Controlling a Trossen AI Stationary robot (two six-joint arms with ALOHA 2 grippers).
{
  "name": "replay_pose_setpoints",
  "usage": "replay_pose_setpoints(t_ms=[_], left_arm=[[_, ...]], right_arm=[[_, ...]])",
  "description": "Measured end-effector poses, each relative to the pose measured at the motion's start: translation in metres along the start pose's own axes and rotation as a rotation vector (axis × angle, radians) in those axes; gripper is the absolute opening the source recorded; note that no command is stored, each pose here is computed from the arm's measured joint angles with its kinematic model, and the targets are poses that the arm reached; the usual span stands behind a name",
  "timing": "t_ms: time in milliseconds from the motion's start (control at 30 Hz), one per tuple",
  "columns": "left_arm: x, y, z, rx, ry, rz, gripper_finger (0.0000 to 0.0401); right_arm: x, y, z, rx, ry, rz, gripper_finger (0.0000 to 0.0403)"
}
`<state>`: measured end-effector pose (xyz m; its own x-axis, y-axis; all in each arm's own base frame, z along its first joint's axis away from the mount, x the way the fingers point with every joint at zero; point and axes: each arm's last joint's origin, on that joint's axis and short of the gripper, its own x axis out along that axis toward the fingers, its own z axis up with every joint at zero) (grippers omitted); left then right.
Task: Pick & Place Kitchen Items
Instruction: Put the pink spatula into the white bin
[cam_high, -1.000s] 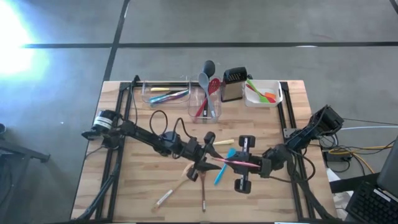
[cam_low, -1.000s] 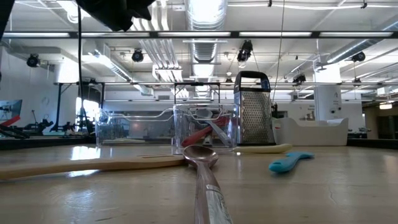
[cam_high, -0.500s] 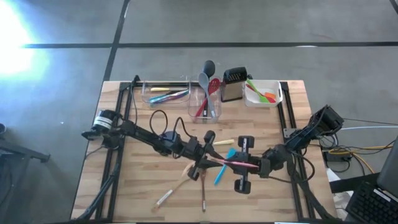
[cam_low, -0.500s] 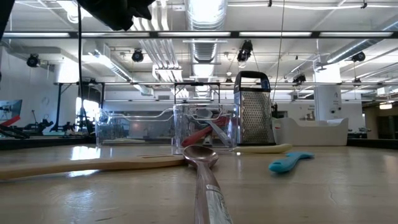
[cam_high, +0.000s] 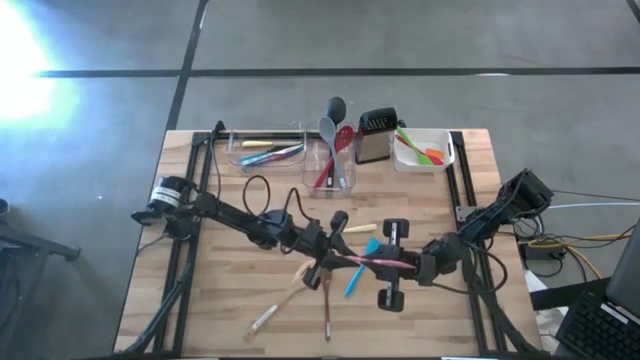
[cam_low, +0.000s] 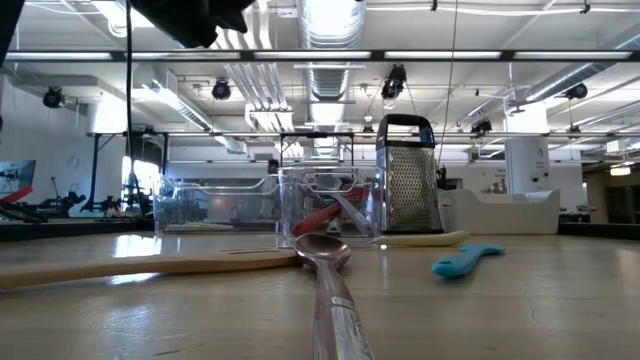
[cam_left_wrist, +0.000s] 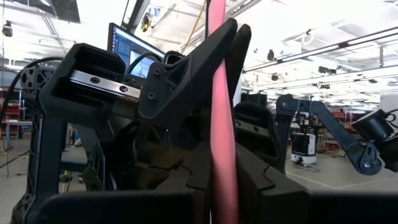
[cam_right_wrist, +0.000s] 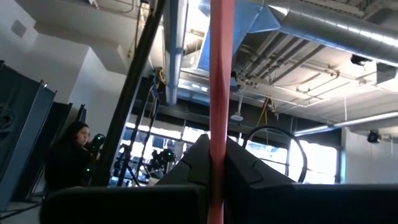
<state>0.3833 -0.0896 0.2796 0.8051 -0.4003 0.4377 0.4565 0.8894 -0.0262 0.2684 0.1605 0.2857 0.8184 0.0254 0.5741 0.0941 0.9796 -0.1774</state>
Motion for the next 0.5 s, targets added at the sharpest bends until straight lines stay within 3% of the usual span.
replay_pose_setpoints(t_ms=[200,500], left_arm=[[0.0,0.004,-0.001,-0.047,0.033,0.0,0.0034],[-0.004,0.001,0.02,-0.055,0.221,0.028,0.0034]], right_arm=[[-0.004,0.004,0.004,0.009,0.079,-0.071,0.0026],[-0.022,0.023,0.025,-0.039,0.253,-0.167,0.0107]])
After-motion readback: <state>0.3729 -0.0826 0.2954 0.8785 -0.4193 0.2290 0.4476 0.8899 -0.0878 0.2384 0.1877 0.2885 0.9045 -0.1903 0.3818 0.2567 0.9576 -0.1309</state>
